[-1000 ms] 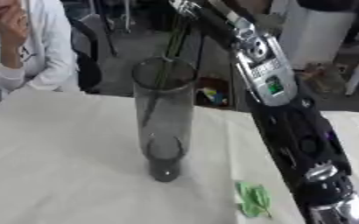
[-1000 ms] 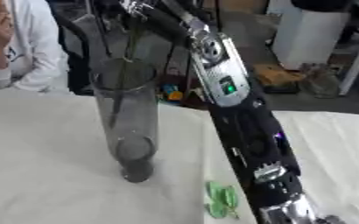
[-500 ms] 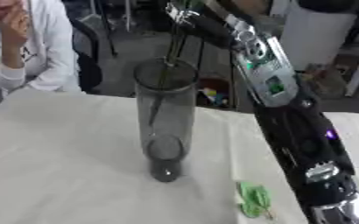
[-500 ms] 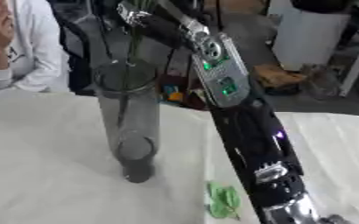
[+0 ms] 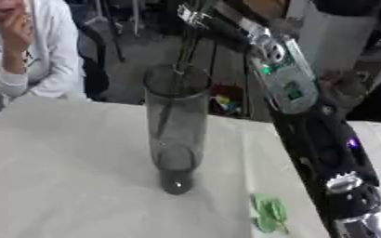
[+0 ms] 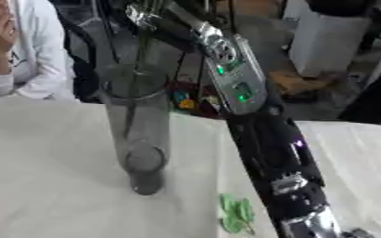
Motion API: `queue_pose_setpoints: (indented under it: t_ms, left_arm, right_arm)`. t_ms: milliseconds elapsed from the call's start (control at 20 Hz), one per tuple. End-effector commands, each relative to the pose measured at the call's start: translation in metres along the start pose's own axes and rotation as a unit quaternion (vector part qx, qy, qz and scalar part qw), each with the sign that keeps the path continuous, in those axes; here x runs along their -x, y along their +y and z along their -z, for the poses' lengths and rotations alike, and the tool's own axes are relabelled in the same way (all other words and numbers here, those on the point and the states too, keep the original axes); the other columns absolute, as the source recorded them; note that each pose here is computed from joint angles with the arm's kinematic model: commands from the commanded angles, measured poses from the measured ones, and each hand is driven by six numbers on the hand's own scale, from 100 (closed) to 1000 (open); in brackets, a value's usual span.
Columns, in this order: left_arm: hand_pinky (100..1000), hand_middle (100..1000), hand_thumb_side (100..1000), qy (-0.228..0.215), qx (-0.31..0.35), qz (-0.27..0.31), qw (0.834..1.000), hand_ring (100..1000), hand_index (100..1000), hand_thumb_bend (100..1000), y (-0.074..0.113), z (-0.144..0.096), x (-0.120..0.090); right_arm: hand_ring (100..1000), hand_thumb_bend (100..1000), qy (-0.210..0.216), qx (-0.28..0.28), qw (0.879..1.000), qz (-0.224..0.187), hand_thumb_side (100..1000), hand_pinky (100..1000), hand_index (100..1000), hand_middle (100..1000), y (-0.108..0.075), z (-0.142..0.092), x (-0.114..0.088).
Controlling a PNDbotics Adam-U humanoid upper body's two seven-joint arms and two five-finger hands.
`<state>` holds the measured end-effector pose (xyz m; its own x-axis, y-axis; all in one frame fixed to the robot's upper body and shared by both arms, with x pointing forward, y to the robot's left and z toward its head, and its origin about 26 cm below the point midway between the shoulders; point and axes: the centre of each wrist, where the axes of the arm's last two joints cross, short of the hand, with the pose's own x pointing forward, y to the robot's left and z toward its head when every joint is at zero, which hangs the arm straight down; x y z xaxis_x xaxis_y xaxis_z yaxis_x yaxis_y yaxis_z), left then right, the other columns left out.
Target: Arrange flowers into the vase.
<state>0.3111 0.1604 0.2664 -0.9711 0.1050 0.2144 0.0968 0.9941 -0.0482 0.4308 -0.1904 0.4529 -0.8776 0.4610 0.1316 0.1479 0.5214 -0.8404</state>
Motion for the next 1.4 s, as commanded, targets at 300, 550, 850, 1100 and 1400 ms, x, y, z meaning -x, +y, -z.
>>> queue_pose_setpoints:
  t_ms: [300,550,850,1100,1400]
  left_arm:
    - [793,880,1000,-0.013,0.003,0.003,1.0,863,954,100,0.0031,0.0051,-0.0045]
    - [793,880,1000,-0.012,0.002,0.004,1.0,863,954,100,0.0035,0.0048,-0.0044]
    - [793,879,1000,-0.011,0.001,0.005,1.0,863,954,100,0.0039,0.0042,-0.0042]
    - [793,879,1000,-0.01,0.002,0.005,1.0,863,954,100,0.0042,0.0036,-0.0041]
    - [793,878,1000,-0.01,0.002,0.004,1.0,863,954,100,0.0039,0.0037,-0.0041]
  right_arm:
    - [663,100,0.004,-0.031,0.999,-0.029,994,541,663,573,-0.0162,0.0009,-0.0045]
    - [686,100,0.007,-0.052,0.998,-0.045,981,563,681,596,-0.0168,0.0,-0.0037]
    - [707,100,0.001,-0.05,0.996,-0.067,971,600,718,624,-0.0184,-0.0032,-0.0024]
    - [754,100,-0.001,-0.065,0.994,-0.084,995,631,766,668,-0.0185,-0.0026,-0.0029]
    - [814,100,0.0,-0.106,0.99,-0.091,1000,667,844,742,-0.0144,-0.0026,-0.0018]
